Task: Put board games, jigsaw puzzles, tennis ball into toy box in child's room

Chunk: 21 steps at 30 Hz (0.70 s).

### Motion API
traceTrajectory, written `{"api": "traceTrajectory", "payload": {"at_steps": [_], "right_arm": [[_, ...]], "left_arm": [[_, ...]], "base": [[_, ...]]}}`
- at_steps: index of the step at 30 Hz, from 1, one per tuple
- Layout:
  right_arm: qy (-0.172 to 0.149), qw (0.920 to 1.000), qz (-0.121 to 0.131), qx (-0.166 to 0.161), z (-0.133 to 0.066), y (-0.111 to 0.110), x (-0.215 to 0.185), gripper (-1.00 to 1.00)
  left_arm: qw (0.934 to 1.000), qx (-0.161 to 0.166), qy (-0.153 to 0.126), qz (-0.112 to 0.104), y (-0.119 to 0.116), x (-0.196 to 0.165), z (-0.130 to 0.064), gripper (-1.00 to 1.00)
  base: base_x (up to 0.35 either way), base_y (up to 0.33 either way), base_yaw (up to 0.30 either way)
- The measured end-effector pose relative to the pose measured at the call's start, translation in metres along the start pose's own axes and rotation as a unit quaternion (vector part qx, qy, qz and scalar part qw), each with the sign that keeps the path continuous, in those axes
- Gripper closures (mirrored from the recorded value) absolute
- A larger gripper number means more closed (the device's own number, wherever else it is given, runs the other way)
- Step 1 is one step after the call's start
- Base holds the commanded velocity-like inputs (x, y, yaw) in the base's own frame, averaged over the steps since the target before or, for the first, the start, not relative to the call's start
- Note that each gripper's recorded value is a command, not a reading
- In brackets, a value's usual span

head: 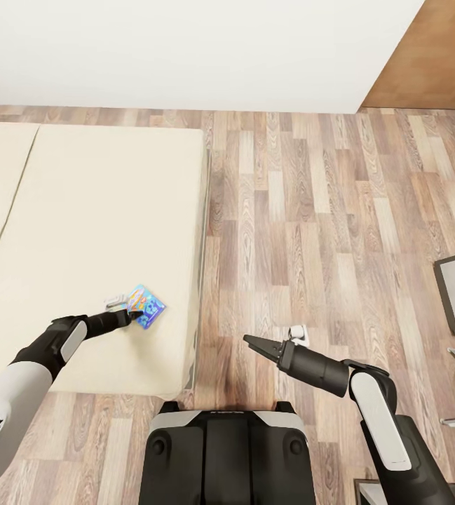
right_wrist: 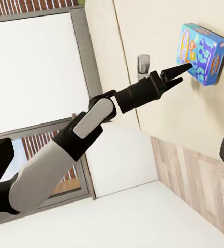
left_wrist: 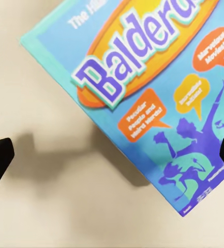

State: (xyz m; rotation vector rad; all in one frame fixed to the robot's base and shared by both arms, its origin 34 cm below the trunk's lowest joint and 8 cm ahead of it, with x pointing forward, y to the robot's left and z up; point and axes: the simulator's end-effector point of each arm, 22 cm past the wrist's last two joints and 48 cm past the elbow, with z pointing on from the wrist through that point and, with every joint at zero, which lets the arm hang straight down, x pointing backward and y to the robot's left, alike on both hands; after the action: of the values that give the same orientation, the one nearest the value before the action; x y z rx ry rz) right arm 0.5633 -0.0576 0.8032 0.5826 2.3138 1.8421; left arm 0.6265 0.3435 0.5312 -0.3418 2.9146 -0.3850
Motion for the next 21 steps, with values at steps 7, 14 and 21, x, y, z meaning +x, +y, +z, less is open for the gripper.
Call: {"api": "traceTrajectory", "payload": {"at_steps": [7,14,21], "right_arm": [[0.002,1.0,-0.001,0.0,0.001,0.0,0.001,-1.0],[0.001,1.0,-0.001,0.001,0.001,0.0,0.001,-1.0],[0.001,1.0,-0.002,0.003,0.002,-0.001,0.001,-1.0]], "left_arm": [[0.9998,0.001,-0.021,0.006,-0.002,-0.009,0.0,-1.0],[0.9992,0.001,-0.039,0.012,-0.002,-0.017,0.0,-1.0],[0.9989,0.001,-0.045,0.014,-0.002,-0.02,-0.001,-1.0]], "base": [[0.0,0.0,0.0],[0.0,0.0,0.0],[0.0,0.0,0.0]]}}
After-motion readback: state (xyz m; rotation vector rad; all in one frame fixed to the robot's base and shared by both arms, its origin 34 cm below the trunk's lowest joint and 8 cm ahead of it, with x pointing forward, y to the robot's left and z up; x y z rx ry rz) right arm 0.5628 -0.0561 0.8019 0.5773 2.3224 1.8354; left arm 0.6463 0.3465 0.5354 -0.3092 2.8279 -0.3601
